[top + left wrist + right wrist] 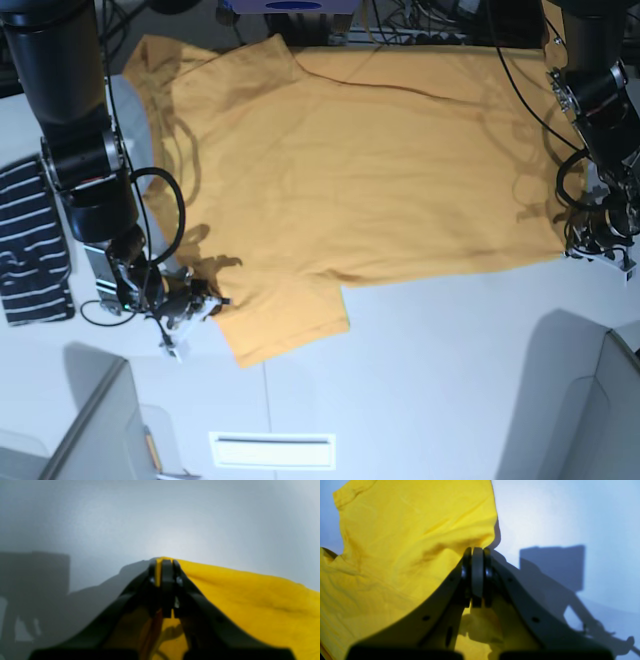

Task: Fold the T-shirt properly
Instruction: 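Hold both side edges and fold the shirt lengthwise over itself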

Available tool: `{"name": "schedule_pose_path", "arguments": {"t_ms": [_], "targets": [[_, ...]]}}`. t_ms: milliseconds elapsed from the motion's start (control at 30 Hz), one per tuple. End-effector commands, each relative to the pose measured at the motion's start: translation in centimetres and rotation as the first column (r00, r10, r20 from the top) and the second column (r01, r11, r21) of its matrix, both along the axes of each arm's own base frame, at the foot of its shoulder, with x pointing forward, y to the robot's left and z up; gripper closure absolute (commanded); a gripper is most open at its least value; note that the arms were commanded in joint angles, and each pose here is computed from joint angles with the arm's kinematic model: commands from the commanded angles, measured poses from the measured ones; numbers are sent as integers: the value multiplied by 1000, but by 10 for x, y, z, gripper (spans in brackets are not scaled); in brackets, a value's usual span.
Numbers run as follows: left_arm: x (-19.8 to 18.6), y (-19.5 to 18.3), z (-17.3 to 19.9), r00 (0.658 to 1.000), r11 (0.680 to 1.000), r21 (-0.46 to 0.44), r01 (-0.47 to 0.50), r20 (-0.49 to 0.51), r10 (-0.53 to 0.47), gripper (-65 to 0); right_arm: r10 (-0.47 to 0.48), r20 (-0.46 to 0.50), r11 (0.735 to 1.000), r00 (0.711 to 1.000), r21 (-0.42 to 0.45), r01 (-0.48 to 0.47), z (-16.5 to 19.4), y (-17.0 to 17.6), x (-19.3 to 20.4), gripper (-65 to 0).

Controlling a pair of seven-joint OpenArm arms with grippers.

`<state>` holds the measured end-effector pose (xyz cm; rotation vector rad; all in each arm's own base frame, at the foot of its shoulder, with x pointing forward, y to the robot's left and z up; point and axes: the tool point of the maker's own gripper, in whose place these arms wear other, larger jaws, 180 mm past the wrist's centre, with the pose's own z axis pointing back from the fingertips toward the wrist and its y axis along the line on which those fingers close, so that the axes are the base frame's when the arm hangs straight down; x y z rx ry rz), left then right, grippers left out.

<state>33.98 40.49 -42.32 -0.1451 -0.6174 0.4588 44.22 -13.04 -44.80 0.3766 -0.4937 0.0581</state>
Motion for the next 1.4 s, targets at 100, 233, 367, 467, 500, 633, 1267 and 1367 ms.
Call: {"name": "schedule_pose_path", "arguments": {"t_ms": [100, 233, 367, 467, 500, 633, 1267, 1367], "targets": [[29, 10, 34, 997, 1000, 21, -9, 77, 7, 0, 5, 1, 999, 1000, -46, -5, 13, -10, 12, 0], [51, 11, 56, 991, 1000, 21, -9, 132, 6, 0, 6, 34, 999, 999, -47, -4, 29, -10, 26, 0], [67, 11, 74, 985, 1000, 23, -7, 172, 3, 0, 5, 76, 999, 997, -49, -1, 48, -11, 43, 0], [78, 3, 81, 985, 998, 54, 36, 169, -45, 0, 3, 106, 999, 994, -51, 2, 63, -13, 55, 0], [81, 1, 82, 984, 997, 62, 48, 167, -58, 0, -3, 114, 998, 993, -55, 9, 67, -18, 57, 0], [81, 0, 81, 984, 996, 68, 55, 163, -66, 0, -11, 137, 998, 991, -60, 19, 79, -25, 66, 0], [71, 5, 102, 972, 977, 190, 92, 198, -130, 0, 23, 164, 999, 986, -31, -18, 90, -32, 45, 0], [63, -1, 96, 970, 974, 198, 107, 195, -146, 0, 32, 143, 999, 989, -33, -27, 80, -30, 36, 0]]}}
